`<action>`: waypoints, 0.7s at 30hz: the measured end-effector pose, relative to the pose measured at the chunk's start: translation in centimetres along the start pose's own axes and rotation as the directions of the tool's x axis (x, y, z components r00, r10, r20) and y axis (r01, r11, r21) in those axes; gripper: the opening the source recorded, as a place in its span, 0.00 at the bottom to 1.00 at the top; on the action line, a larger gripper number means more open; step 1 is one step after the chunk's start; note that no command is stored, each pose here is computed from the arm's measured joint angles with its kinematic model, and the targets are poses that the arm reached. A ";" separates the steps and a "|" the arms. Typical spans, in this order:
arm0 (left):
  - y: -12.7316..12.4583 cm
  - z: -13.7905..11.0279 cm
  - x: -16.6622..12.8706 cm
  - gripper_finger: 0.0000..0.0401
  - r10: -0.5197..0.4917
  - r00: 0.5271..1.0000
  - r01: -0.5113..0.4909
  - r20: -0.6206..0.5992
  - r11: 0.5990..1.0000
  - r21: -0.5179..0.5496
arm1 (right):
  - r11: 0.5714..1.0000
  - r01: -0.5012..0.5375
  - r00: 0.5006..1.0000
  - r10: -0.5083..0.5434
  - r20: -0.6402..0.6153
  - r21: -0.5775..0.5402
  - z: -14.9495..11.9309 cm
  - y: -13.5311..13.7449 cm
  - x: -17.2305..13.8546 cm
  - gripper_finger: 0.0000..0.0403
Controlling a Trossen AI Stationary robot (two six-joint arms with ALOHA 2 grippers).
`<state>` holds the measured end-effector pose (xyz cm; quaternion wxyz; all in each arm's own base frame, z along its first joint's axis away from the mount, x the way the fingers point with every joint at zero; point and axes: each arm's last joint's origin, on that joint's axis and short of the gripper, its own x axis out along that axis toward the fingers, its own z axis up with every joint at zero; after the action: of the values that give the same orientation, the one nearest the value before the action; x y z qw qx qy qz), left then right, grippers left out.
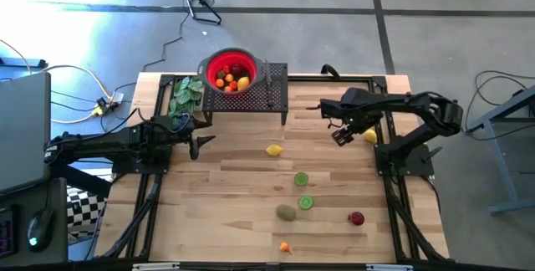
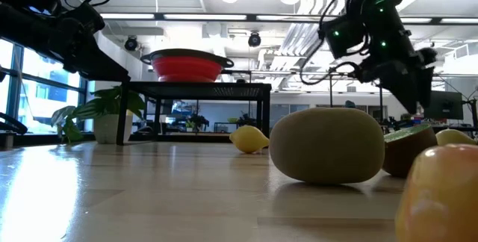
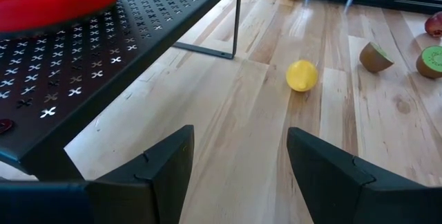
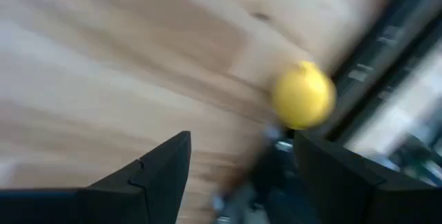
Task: Pick & Place Fruit
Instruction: Put the brown sliced kiwi into the red strainer bowl on the shelf
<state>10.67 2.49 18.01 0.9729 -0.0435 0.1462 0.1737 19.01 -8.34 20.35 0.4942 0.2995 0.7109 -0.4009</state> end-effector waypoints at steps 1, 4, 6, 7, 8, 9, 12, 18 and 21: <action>0.0 0.0 0.0 0.57 0.000 1.000 0.000 0.000 1.000 0.000 | 0.999 -0.036 0.999 0.036 0.004 -0.026 0.0 0.4 0.0 0.62; 0.0 0.0 0.0 0.57 0.000 1.000 0.000 0.000 1.000 0.000 | 0.981 -0.145 0.989 0.149 0.021 -0.131 -0.2 1.9 -0.2 0.60; 0.0 0.0 0.0 0.57 0.000 1.000 0.000 0.000 1.000 0.000 | 0.952 -0.219 0.974 0.228 0.016 -0.216 -0.6 3.0 -0.4 0.57; 0.0 0.0 0.0 0.57 0.000 1.000 0.000 0.000 1.000 0.000 | 0.933 -0.254 0.964 0.265 0.008 -0.254 -0.8 3.6 -0.5 0.55; 0.0 0.0 0.0 0.57 0.000 1.000 0.000 0.000 1.000 0.000 | 0.915 -0.287 0.954 0.299 0.002 -0.283 -1.1 4.1 -0.5 0.53; 0.0 0.0 0.0 0.57 0.000 1.000 0.000 0.001 1.000 0.000 | 0.898 -0.313 0.945 0.328 -0.004 -0.308 -1.4 4.7 -0.6 0.51; 0.0 0.0 0.0 0.57 0.000 1.000 0.000 0.000 1.000 0.000 | 0.840 -0.375 0.915 0.404 -0.012 -0.393 -2.4 6.4 -0.9 0.46; 0.0 0.0 0.0 0.57 0.000 1.000 0.000 0.001 1.000 -0.001 | 0.713 -0.422 0.847 0.530 0.036 -0.560 -4.7 9.9 -1.6 0.35; 0.0 0.0 0.0 0.57 0.000 1.000 0.000 0.001 1.000 0.000 | 0.687 -0.413 0.812 0.575 0.101 -0.598 -5.8 11.3 -2.0 0.28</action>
<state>10.68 2.49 18.02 0.9730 -0.0437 0.1457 0.1736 26.33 2.26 20.26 0.7441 0.2668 0.6087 -0.0679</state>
